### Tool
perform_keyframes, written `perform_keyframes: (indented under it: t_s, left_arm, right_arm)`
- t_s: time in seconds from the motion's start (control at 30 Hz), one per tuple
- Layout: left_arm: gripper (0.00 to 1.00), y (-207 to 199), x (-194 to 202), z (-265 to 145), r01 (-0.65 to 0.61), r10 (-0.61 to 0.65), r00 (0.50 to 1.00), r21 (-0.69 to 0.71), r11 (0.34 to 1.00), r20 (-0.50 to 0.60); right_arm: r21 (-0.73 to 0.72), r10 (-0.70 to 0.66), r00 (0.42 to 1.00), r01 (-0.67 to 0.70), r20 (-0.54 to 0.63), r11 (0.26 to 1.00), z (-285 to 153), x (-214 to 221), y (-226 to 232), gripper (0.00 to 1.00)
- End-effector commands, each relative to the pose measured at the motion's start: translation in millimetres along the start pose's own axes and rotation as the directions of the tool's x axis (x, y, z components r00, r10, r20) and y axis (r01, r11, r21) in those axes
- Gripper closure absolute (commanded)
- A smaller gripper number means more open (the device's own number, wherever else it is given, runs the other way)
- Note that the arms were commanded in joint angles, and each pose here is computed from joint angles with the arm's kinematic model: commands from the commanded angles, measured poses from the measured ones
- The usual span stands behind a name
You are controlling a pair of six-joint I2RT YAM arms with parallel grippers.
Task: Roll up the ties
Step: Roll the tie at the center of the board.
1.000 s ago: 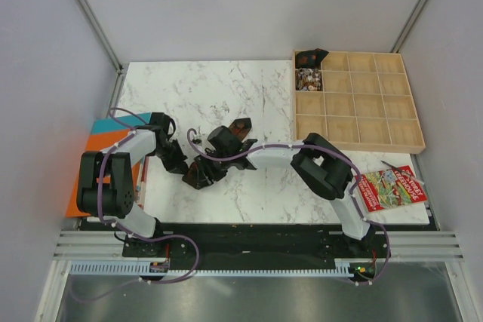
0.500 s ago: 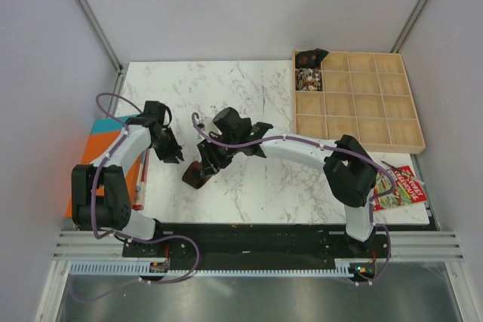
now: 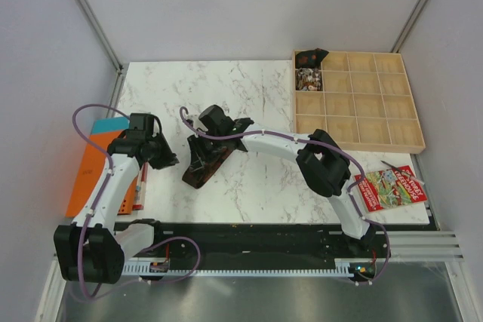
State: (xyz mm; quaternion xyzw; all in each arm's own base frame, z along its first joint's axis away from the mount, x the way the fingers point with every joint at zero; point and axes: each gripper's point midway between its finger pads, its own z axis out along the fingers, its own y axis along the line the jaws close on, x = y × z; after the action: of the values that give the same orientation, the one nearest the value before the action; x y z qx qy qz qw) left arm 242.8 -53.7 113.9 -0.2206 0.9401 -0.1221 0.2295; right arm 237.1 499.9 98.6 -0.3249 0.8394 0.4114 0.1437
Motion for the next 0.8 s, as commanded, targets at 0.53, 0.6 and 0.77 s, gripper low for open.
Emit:
perform_keyframes:
  t_s: [0.53, 0.6, 0.77]
  left_arm:
    - [0.84, -14.7, 10.6, -13.5, 0.047, -0.052, 0.998, 0.125, 0.991, 0.043]
    - [0.84, -14.7, 12.5, -12.9, 0.046, -0.051, 0.998, 0.126, 0.991, 0.038]
    - [0.82, -17.5, 15.7, -11.7, 0.039, -0.045, 0.998, 0.135, 0.990, 0.043]
  right_arm:
    - [-0.006, 0.074, 0.997, -0.074, 0.005, 0.997, 14.4, -8.6, -27.0, 0.75]
    - [-0.002, 0.078, 0.997, -0.078, 0.004, 0.997, 14.9, -6.7, -30.5, 0.76]
    - [0.008, 0.097, 0.995, -0.097, -0.005, 0.995, 15.3, 2.8, -42.1, 0.77]
